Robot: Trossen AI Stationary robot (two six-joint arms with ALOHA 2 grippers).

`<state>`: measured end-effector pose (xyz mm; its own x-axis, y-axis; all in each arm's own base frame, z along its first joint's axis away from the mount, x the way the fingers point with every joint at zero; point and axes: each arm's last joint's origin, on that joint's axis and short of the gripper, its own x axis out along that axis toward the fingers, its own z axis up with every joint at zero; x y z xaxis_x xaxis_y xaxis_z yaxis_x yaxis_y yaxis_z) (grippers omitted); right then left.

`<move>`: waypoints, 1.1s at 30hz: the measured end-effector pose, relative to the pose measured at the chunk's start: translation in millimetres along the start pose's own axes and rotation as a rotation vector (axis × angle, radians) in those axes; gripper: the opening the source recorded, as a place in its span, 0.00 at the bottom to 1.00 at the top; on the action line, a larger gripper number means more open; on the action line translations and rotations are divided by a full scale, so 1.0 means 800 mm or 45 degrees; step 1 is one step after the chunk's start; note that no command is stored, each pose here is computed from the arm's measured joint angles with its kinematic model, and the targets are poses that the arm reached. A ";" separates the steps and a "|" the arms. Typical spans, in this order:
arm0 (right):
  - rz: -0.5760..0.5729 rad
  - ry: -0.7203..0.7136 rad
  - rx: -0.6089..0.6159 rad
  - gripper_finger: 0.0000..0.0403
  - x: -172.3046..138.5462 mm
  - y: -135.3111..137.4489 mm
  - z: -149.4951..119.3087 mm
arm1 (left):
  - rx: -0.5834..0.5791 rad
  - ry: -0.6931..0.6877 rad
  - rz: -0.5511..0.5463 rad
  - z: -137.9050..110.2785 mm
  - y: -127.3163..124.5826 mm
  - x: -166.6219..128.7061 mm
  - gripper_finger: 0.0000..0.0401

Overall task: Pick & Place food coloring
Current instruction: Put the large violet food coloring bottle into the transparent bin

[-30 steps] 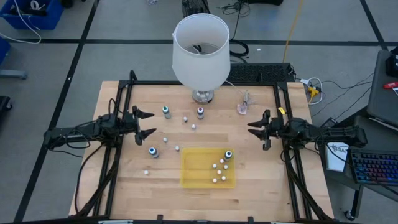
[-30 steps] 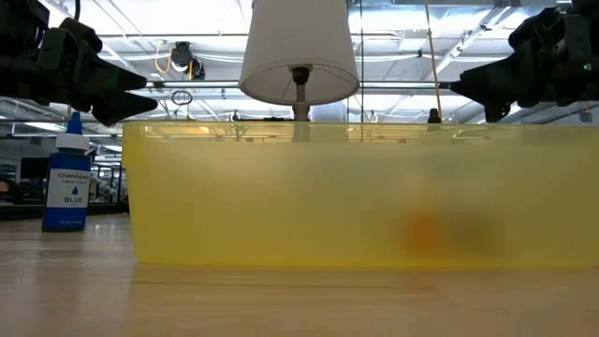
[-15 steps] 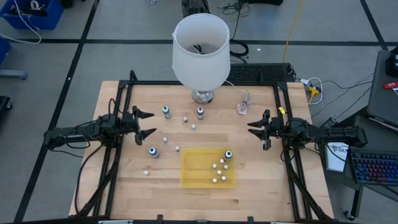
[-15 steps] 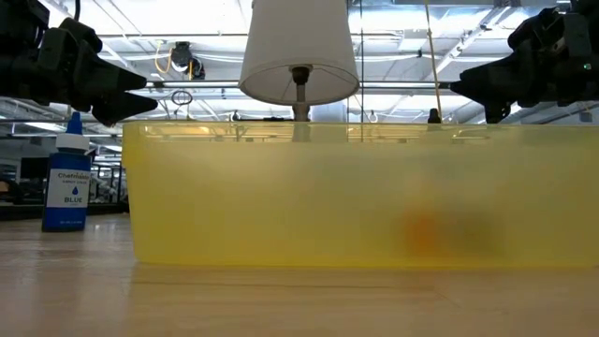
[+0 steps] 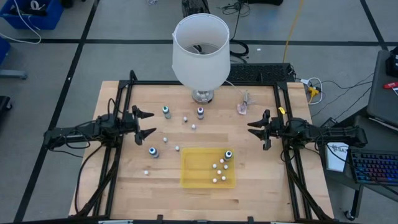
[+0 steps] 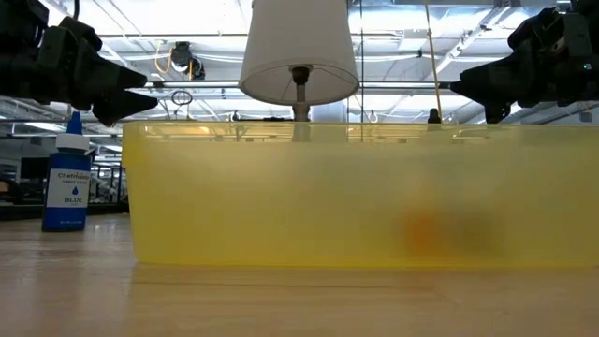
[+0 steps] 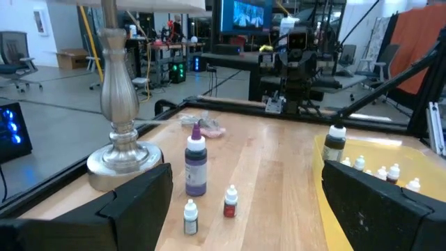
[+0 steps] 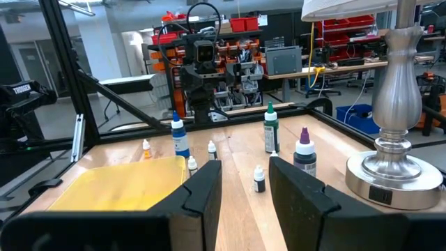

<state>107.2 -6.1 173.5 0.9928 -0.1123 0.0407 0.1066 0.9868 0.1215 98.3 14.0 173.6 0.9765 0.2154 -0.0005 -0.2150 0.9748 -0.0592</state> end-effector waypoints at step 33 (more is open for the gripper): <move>0.000 0.000 0.000 0.28 0.000 0.000 0.000 | -0.142 0.552 0.370 0.131 -0.004 0.109 0.91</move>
<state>107.3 -6.1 173.5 0.9928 -0.1125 0.0403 0.1069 0.9868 0.1219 182.9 35.8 278.5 0.7976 0.4088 -0.4436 -0.4976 0.8615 -0.1008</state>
